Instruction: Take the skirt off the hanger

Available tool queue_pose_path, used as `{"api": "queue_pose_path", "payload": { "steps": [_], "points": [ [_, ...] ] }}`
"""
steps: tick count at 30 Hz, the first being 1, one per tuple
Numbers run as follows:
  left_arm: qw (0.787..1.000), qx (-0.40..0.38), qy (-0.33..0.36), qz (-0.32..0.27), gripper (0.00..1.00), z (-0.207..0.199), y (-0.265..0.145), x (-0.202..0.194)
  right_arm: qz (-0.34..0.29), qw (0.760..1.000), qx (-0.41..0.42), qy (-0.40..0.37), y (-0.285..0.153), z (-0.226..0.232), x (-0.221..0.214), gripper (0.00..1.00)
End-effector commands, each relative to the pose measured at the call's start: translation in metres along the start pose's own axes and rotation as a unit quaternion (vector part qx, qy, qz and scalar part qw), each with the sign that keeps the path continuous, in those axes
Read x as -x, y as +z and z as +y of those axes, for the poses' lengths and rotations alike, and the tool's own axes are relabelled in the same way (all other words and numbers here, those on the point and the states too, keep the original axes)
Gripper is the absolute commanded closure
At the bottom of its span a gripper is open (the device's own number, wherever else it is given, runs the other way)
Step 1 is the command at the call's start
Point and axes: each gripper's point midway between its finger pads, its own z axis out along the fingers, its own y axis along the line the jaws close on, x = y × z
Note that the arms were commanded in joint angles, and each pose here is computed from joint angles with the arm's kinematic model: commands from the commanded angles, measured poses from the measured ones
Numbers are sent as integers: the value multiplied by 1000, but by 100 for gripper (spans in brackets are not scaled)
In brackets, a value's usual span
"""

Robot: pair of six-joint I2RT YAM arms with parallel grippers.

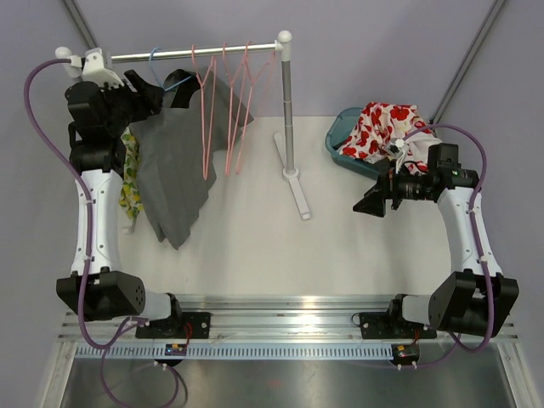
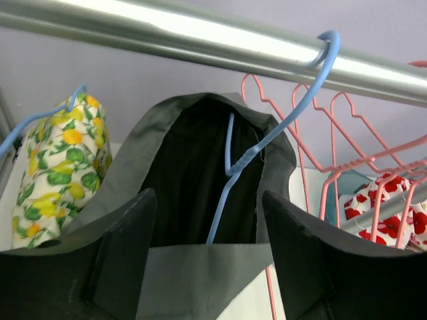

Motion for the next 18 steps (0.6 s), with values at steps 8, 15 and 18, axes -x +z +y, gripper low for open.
{"api": "queue_pose_path", "payload": {
  "steps": [8, 15, 18],
  "points": [
    [996, -60, 59, 7, 58, -3, 36, -6, -13, 999, 19, -26, 3, 3, 4, 1],
    [994, -54, 89, 32, 57, 0, 45, -28, -11, 999, 17, -26, 3, 2, 2, 1],
    [992, -45, 116, 39, 59, 2, 50, -35, -9, 1000, 17, -24, 3, 2, 2, 1]
  ]
}}
